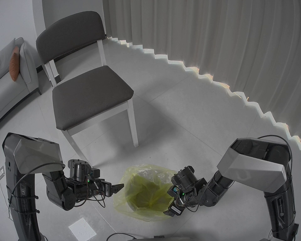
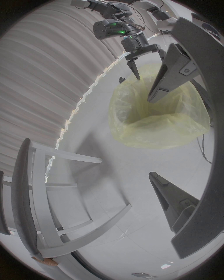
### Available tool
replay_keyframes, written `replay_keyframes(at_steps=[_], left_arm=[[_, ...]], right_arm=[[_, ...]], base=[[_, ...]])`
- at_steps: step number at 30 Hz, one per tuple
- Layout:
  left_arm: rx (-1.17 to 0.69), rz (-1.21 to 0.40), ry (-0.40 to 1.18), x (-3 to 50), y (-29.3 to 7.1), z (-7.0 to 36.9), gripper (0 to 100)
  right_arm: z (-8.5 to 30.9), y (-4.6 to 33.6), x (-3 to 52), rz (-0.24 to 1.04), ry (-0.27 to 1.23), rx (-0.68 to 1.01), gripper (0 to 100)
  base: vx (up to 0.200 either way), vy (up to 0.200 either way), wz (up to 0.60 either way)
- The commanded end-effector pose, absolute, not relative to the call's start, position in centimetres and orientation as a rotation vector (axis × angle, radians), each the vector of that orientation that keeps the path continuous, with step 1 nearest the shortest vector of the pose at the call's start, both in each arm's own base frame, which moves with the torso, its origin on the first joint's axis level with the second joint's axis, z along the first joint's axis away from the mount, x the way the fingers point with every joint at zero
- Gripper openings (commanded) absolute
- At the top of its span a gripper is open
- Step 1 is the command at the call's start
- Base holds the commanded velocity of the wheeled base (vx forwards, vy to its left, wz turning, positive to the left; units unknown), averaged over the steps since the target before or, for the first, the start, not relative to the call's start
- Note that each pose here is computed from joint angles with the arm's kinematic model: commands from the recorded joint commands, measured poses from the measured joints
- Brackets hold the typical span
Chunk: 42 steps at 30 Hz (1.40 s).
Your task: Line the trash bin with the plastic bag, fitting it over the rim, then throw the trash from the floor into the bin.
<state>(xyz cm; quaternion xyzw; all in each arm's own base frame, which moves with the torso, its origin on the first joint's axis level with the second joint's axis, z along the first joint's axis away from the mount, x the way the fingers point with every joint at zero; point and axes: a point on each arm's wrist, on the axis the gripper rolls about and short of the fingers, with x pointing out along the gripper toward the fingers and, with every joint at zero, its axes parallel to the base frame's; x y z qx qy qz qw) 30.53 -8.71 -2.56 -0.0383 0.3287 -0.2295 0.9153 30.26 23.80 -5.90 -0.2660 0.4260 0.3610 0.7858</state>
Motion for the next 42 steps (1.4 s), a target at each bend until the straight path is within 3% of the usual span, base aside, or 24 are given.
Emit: replay_keyframes(at_steps=[1,7,17,29,35,42], left_arm=[[-0.079,-0.45,0.719,30.3,-7.9,-3.9,100],[-0.076,-0.453,0.716,29.2,-7.7,-4.4,100],[-0.023,-0.477,0.757,27.6,-7.6,-5.2,100],[0.074,-0.464,0.808,30.2,-7.5,-7.8,100],[0.104,-0.419,0.833,32.7,-7.9,-7.1,100],[0.107,-0.417,0.808,33.5,-8.1,-7.0,100]], right_arm=[[-5.8,23.7,29.1,0.796,0.937,-0.591,100],[-6.6,23.9,26.7,0.834,0.981,-0.632,100],[-6.6,24.0,26.8,0.791,0.971,-0.656,100],[-3.7,22.5,27.0,0.76,0.929,-0.62,100],[-3.1,20.8,26.7,0.731,0.953,-0.606,100],[0.1,16.4,28.4,0.615,0.902,-0.506,100]], base=[[0.0,0.0,0.0],[0.0,0.0,0.0],[0.0,0.0,0.0],[0.0,0.0,0.0],[0.0,0.0,0.0],[0.0,0.0,0.0]])
